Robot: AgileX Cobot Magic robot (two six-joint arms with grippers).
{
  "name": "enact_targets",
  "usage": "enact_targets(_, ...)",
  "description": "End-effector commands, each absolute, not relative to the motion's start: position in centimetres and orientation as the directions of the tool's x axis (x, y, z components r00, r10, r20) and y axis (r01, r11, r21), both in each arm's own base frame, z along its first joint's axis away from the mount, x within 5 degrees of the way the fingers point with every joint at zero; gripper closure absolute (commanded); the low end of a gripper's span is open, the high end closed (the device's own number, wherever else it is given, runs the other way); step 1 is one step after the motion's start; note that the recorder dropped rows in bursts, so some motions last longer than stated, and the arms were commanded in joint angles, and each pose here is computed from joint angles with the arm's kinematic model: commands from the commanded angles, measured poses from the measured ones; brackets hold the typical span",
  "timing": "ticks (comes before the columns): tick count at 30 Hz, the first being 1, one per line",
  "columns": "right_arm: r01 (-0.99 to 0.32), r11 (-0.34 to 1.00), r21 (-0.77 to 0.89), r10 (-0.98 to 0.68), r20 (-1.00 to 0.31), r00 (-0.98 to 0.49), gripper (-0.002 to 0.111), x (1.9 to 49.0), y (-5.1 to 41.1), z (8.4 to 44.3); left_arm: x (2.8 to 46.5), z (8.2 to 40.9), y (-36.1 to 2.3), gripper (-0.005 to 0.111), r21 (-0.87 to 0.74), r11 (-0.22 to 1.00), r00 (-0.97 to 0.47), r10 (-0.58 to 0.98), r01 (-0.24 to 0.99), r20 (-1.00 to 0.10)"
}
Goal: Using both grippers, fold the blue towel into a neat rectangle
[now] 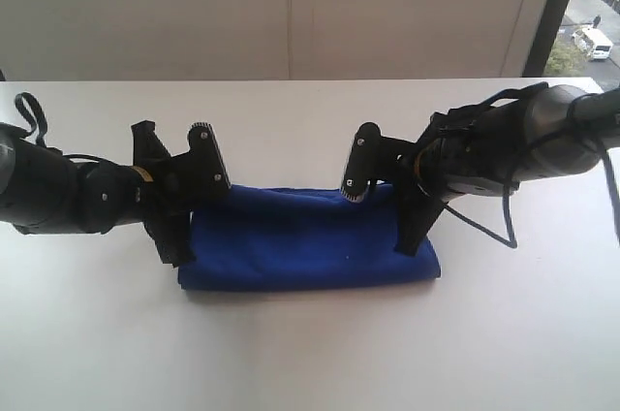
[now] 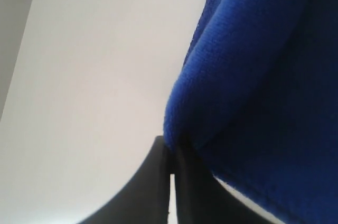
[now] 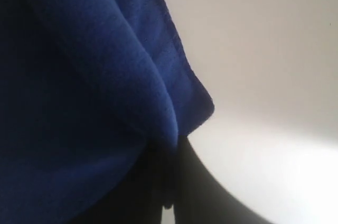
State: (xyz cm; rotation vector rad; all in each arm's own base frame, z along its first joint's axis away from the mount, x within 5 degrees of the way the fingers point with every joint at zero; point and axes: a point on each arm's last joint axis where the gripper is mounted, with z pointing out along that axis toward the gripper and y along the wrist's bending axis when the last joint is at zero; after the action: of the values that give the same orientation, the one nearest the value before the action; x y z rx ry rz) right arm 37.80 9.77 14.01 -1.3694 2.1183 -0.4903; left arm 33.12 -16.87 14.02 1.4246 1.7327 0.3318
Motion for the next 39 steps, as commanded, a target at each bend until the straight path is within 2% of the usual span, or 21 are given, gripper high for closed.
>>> enact_targets(1, -0.706, 0.411, -0.576, -0.911, -0.256, -0.322, 0.108, 38.6, 9.7, 13.3, 33.5, 13.2, -17.0, 0.107, 0.655, 0.321, -0.008, 0.902, 0.684, -0.433)
enact_targets(12, -0.724, 0.394, -0.567, -0.919, -0.239, -0.313, 0.108, 39.3, 10.0, 11.8, 34.0, 11.1, -17.0, 0.107, 0.655, 0.329, -0.032, 0.906, 0.681, -0.422)
enact_targets(14, -0.728, 0.374, -0.574, -0.927, -0.228, -0.297, 0.104, 39.3, 10.0, 11.7, 34.0, 10.9, -17.0, 0.105, 0.653, 0.327, -0.034, 0.907, 0.683, -0.420)
enact_targets(17, -0.730, 0.366, -0.577, -0.931, -0.221, -0.292, 0.089, 39.4, 9.9, 11.7, 34.0, 10.9, -16.9, 0.091, 0.645, 0.338, -0.047, 0.904, 0.685, -0.424)
enact_targets(21, -0.730, 0.350, -0.587, -0.937, -0.210, -0.281, 0.051, 39.5, 9.9, 11.8, 34.0, 10.9, -16.9, 0.059, 0.643, 0.343, -0.052, 0.903, 0.684, -0.427)
enact_targets(23, -0.720, 0.357, -0.595, -0.933, -0.201, -0.297, 0.036, 39.7, 9.8, 12.1, 34.0, 10.9, -16.9, 0.045, 0.645, 0.344, -0.051, 0.903, 0.682, -0.428)
enact_targets(24, -0.712, 0.369, -0.597, -0.928, -0.199, -0.314, 0.033, 39.8, 9.7, 12.2, 34.0, 10.9, -16.9, 0.041, 0.648, 0.345, -0.050, 0.902, 0.678, -0.429)
enact_targets(26, -0.690, 0.394, -0.607, -0.915, -0.193, -0.353, 0.031, 40.1, 9.4, 12.8, 34.2, 11.1, -16.9, 0.036, 0.663, 0.352, -0.045, 0.900, 0.661, -0.433)
enact_targets(30, -0.656, 0.406, -0.636, -0.905, -0.181, -0.385, 0.031, 40.4, 9.1, 14.3, 34.6, 12.2, -16.8, 0.035, 0.723, 0.347, -0.011, 0.905, 0.598, -0.425)
enact_targets(39, -0.556, 0.444, -0.702, -0.893, -0.296, -0.339, 0.031, 40.1, 9.2, 20.4, 34.3, 16.0, -16.3, 0.035, 0.720, 0.440, -0.051, 0.869, 0.537, -0.493)
